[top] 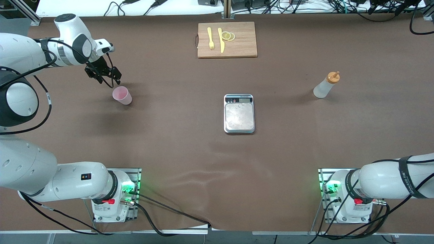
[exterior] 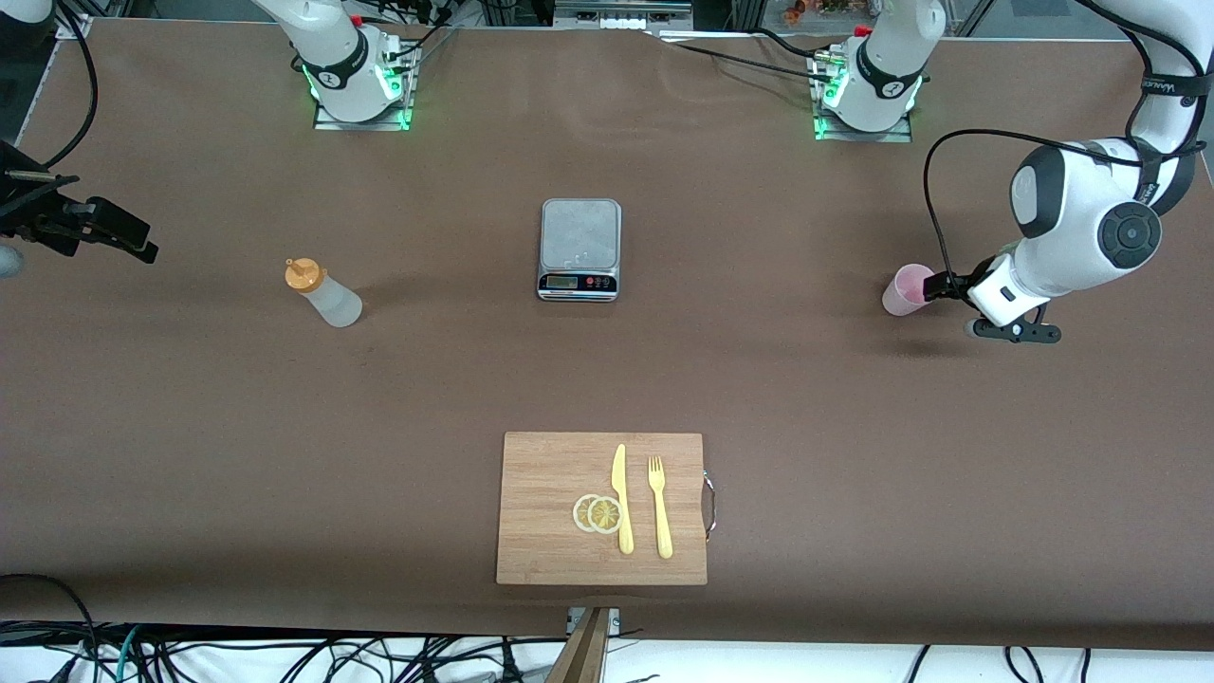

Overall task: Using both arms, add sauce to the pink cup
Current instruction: 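Lower the left gripper onto the pink cup and grasp it, then carry the pink cup with the left gripper onto the scale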

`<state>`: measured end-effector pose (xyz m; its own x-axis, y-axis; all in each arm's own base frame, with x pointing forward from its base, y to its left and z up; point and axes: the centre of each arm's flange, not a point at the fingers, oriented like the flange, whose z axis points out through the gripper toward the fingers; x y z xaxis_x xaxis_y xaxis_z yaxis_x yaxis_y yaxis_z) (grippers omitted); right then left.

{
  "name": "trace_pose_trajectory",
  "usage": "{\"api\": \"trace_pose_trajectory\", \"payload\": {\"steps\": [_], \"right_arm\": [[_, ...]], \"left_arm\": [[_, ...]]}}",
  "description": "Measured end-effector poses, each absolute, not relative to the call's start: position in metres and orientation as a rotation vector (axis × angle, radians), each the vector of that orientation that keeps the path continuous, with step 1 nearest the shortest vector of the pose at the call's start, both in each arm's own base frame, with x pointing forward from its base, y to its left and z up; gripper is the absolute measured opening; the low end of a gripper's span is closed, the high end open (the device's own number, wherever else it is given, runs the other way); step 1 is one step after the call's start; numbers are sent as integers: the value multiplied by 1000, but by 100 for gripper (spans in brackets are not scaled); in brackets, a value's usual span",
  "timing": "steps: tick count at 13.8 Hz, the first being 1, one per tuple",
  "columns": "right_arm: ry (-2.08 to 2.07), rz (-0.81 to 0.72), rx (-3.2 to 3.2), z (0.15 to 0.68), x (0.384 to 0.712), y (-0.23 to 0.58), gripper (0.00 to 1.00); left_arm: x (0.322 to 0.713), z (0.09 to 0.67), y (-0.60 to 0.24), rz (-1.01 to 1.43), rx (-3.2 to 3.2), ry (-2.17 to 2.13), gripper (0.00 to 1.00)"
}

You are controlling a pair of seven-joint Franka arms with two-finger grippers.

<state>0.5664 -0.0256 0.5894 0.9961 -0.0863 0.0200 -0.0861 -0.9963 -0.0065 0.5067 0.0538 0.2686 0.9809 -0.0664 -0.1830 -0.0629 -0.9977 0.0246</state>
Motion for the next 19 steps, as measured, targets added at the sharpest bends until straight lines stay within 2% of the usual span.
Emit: {"api": "trace_pose_trajectory", "payload": {"steps": [12,14,19], "right_arm": [[136,-31,-3133,589,566,-26,100],[137,-31,-3133,589,566,-26,100],[137,-30,-3133,589,566,-26,100]], "left_arm": [[476,232,54,-194,3123,-95,97],[473,228,54,-192,3123,-93,93],[471,227,54,-197,3122,-93,39]]}}
